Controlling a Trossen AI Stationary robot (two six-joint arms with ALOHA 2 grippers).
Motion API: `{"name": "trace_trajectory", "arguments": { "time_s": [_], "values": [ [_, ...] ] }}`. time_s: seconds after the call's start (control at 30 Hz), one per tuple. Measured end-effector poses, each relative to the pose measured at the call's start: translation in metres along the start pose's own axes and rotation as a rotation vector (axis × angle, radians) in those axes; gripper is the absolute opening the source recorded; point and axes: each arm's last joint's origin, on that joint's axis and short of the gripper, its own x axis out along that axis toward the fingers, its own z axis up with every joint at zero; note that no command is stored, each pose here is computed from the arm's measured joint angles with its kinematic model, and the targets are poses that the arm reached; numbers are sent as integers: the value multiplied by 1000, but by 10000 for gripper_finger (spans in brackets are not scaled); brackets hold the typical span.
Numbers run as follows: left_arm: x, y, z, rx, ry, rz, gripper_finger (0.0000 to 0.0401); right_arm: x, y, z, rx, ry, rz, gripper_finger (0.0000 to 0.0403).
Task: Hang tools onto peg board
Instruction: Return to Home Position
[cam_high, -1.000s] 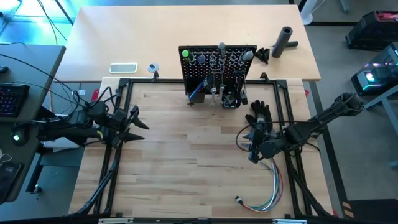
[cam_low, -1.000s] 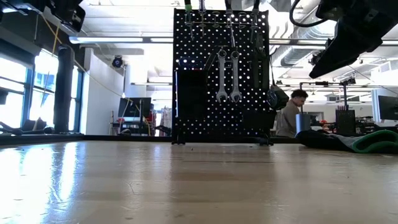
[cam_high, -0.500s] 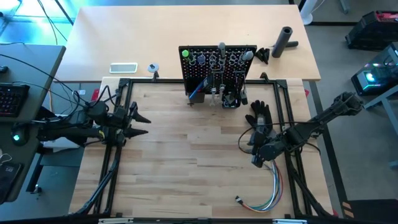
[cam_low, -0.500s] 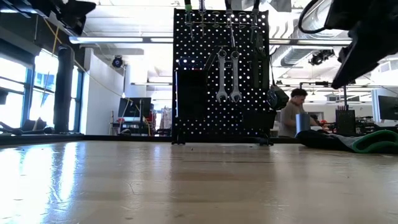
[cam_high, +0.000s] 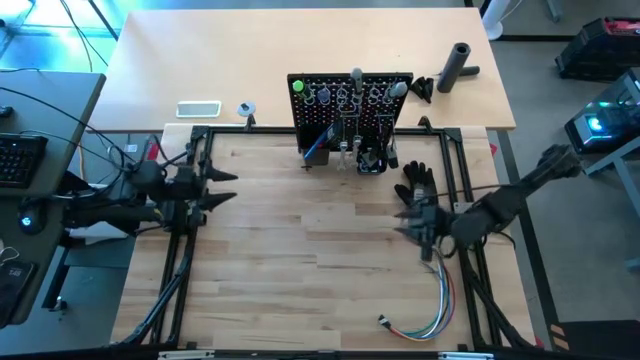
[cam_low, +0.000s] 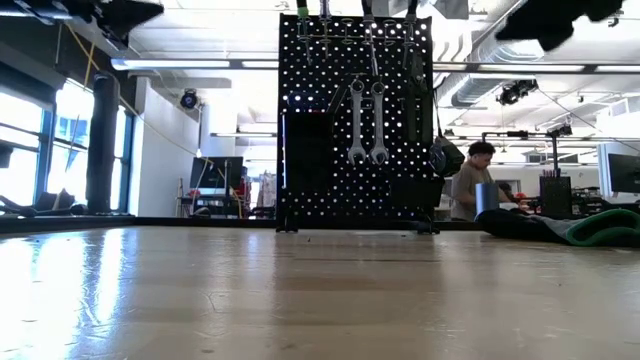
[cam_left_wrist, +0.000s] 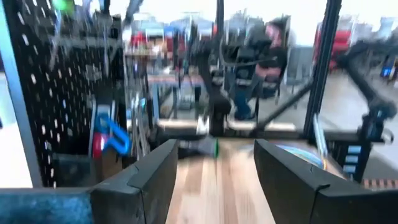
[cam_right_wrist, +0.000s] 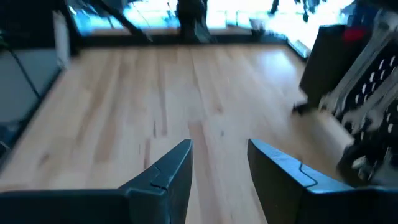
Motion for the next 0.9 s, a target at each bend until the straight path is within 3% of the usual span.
{"name": "trace_trajectory", "arguments": {
  "time_s": [0.2, 0.3, 0.47, 0.7, 0.9],
  "values": [
    [-9, -1, 8, 29, -104, -33, 207, -32, -22, 7, -64, -129, 107, 151],
    [-9, -1, 8, 49, -102, -32, 207, -41, -34, -1, -97, -188, 121, 151],
    [-6, -1, 5, 52, -130, -25, 207, -51, -53, -26, -51, -327, 146, 151],
    [8, 4, -33, 61, -204, 107, 207, -43, -63, -70, -2, -534, 152, 151],
    [13, 12, -63, -36, -151, 161, 207, -25, -59, -87, -11, -548, 151, 151]
  ]
}}
